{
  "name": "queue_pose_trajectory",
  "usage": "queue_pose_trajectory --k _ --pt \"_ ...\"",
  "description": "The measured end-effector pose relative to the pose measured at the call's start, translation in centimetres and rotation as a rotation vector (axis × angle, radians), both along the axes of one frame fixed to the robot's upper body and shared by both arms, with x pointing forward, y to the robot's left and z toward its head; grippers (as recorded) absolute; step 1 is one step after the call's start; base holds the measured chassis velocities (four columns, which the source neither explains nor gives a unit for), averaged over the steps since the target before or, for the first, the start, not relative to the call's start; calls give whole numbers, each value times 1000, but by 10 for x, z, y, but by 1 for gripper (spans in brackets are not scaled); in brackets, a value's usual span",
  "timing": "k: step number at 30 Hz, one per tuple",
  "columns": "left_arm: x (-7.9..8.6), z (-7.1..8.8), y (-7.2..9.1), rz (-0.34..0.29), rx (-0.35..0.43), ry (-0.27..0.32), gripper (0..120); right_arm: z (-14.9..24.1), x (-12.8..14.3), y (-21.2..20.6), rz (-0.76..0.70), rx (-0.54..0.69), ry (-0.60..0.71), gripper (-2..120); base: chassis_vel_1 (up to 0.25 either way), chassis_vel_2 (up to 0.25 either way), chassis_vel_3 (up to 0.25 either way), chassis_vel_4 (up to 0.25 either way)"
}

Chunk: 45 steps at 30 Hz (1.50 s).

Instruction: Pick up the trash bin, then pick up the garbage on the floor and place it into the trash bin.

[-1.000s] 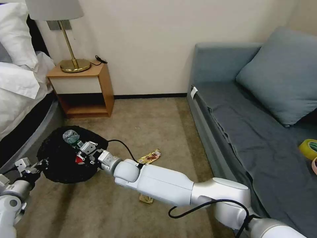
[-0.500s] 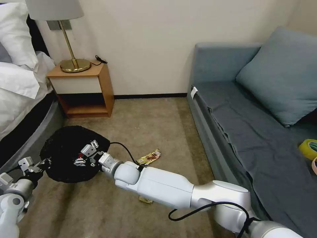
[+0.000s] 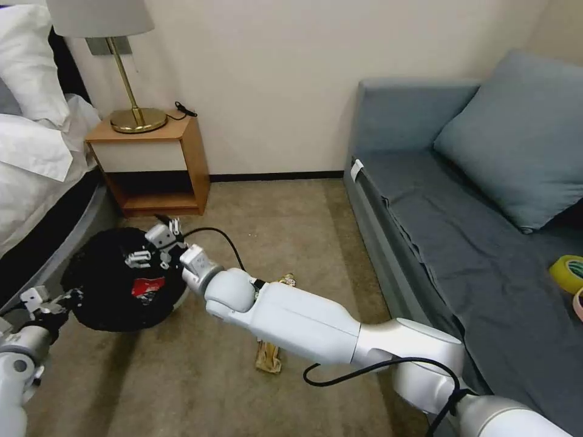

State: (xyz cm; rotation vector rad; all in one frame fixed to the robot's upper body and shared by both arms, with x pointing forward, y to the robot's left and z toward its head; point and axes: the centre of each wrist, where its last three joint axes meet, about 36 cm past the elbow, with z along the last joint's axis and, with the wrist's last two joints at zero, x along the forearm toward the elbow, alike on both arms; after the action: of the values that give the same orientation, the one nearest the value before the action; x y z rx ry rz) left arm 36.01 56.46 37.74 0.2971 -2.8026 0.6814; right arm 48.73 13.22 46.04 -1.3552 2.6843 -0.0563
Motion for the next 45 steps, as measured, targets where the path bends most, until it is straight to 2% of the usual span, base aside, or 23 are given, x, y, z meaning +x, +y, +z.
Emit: queue_pose_trajectory --k 6,10,15,20,21,23,24,27,29,32,33,35,45 --pt "-3 -3 0 0 11 6 2 -12 8 -37 -116 -19 91 100 0 0 0 0" --pt "-2 -6 -1 -3 14 10 2 -33 15 -72 -227 -75 219 100 0 0 0 0" --pt "0 -3 0 -3 18 4 2 -58 21 -95 -285 -144 317 100 0 0 0 0" --pt "0 -2 4 -7 21 2 2 -74 23 -119 -365 -302 583 100 0 0 0 0" --pt "0 -2 4 -7 21 2 2 -74 23 -119 -365 -302 583 100 0 0 0 0" --pt "0 -3 5 -8 23 3 2 -76 22 -123 -378 -392 713 100 0 0 0 0" --pt "0 -3 5 -8 23 3 2 -76 22 -123 -378 -392 713 100 0 0 0 0" --pt "0 -3 5 -11 24 2 2 -84 19 -122 -390 -485 865 100 0 0 0 0" --pt "0 -3 5 -11 24 2 2 -85 18 -122 -390 -496 890 100 0 0 0 0" --pt "-1 -4 5 -11 24 4 2 -98 18 -122 -397 -563 1050 100 0 0 0 0" --pt "-1 -4 5 -11 24 4 2 -98 18 -122 -397 -563 1050 100 0 0 0 0" --pt "-2 -5 5 -7 24 5 2 -108 21 -125 -410 -573 1138 100 0 0 0 0" --pt "-6 -9 1 -10 26 13 2 -142 24 -130 -450 -570 1246 100 0 0 0 0"
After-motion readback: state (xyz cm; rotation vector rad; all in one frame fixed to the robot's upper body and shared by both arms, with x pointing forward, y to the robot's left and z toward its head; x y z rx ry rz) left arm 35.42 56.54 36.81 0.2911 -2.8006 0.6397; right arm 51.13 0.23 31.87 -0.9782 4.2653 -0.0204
